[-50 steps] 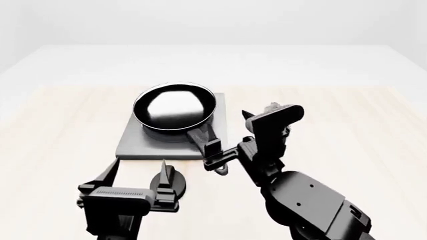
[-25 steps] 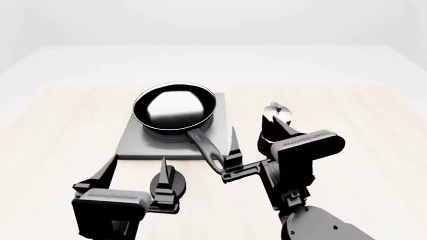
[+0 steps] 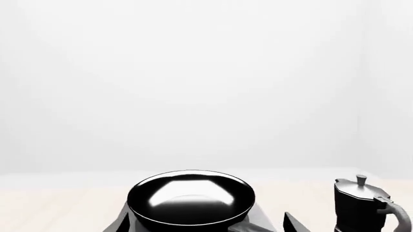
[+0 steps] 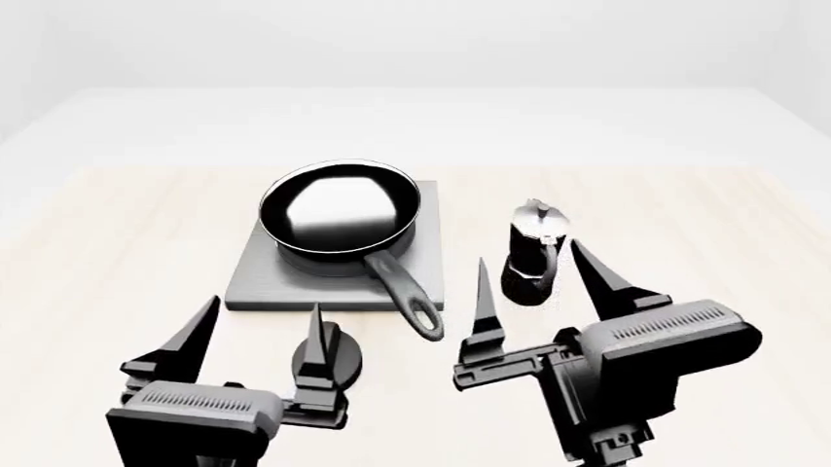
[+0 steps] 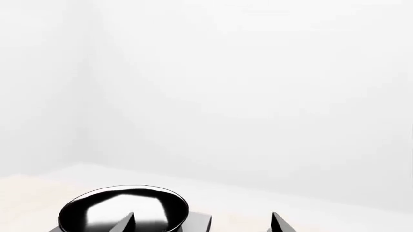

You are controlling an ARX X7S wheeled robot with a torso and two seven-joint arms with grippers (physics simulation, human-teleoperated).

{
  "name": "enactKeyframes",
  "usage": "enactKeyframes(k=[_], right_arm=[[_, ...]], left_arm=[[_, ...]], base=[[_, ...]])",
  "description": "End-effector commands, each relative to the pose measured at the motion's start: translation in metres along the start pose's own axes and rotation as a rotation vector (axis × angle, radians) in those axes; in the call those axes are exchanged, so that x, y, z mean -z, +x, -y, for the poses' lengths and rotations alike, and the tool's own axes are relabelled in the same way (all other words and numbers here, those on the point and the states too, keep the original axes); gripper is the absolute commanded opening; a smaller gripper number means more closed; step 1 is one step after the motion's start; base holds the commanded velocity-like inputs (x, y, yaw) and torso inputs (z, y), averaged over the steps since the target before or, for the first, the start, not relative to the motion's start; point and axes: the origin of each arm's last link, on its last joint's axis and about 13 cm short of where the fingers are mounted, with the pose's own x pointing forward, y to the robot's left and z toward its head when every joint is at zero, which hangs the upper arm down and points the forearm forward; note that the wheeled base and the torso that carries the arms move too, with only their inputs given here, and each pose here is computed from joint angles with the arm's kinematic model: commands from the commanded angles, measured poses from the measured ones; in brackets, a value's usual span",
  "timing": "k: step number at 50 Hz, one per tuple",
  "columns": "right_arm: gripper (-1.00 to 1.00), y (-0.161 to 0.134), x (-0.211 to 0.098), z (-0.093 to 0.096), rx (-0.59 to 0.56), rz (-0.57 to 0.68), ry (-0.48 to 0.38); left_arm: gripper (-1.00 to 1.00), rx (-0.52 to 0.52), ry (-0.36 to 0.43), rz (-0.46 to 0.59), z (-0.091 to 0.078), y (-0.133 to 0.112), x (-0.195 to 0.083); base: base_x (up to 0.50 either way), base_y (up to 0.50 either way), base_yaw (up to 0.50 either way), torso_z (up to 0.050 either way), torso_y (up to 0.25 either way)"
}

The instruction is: Put the frying pan on the stove.

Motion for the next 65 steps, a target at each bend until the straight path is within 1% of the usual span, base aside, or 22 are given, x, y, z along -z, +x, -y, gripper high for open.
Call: enactKeyframes(k=[1, 3, 4, 5, 7, 11, 19, 29, 37, 60, 65], right_arm=[[1.0, -0.01, -0.011, 0.001, 0.009, 0.029, 0.01], [1.0, -0.011, -0.014, 0.001, 0.007, 0.037, 0.011], [1.0, -0.012, -0.015, 0.001, 0.002, 0.042, 0.024], [1.0, -0.013, -0.016, 0.001, 0.009, 0.045, 0.005], [1.0, -0.014, -0.019, 0.001, 0.009, 0.051, 0.016], [1.0, -0.016, -0.022, 0.001, 0.009, 0.065, 0.006], [1.0, -0.021, -0.025, 0.002, 0.018, 0.076, 0.012], [1.0, -0.032, -0.042, -0.001, 0.013, 0.125, 0.006], [1.0, -0.038, -0.047, -0.004, 0.011, 0.148, 0.008], [1.0, -0.056, -0.062, -0.006, 0.008, 0.218, 0.007], [1.0, -0.059, -0.068, -0.003, 0.019, 0.241, -0.002]], left_arm=[[1.0, 0.008, -0.003, 0.021, 0.001, -0.004, -0.009], [1.0, 0.01, -0.002, 0.03, 0.001, -0.005, -0.012], [1.0, 0.011, -0.003, 0.034, 0.001, -0.005, -0.013], [1.0, 0.012, -0.005, 0.04, 0.001, -0.005, -0.015], [1.0, 0.015, -0.003, 0.049, 0.002, -0.006, -0.018], [1.0, 0.022, 0.002, 0.061, 0.003, -0.008, -0.023], [1.0, 0.029, 0.007, 0.085, 0.005, -0.011, -0.031], [1.0, 0.054, 0.008, 0.124, 0.008, -0.017, -0.046], [1.0, 0.065, 0.011, 0.157, 0.011, -0.022, -0.055], [1.0, 0.084, 0.022, 0.207, 0.014, -0.035, -0.07], [1.0, 0.09, 0.021, 0.225, 0.013, -0.04, -0.073]], base=[[0.0, 0.0, 0.0, 0.0, 0.0], [0.0, 0.0, 0.0, 0.0, 0.0], [0.0, 0.0, 0.0, 0.0, 0.0], [0.0, 0.0, 0.0, 0.0, 0.0], [0.0, 0.0, 0.0, 0.0, 0.0], [0.0, 0.0, 0.0, 0.0, 0.0], [0.0, 0.0, 0.0, 0.0, 0.0], [0.0, 0.0, 0.0, 0.0, 0.0], [0.0, 0.0, 0.0, 0.0, 0.0], [0.0, 0.0, 0.0, 0.0, 0.0], [0.0, 0.0, 0.0, 0.0, 0.0]])
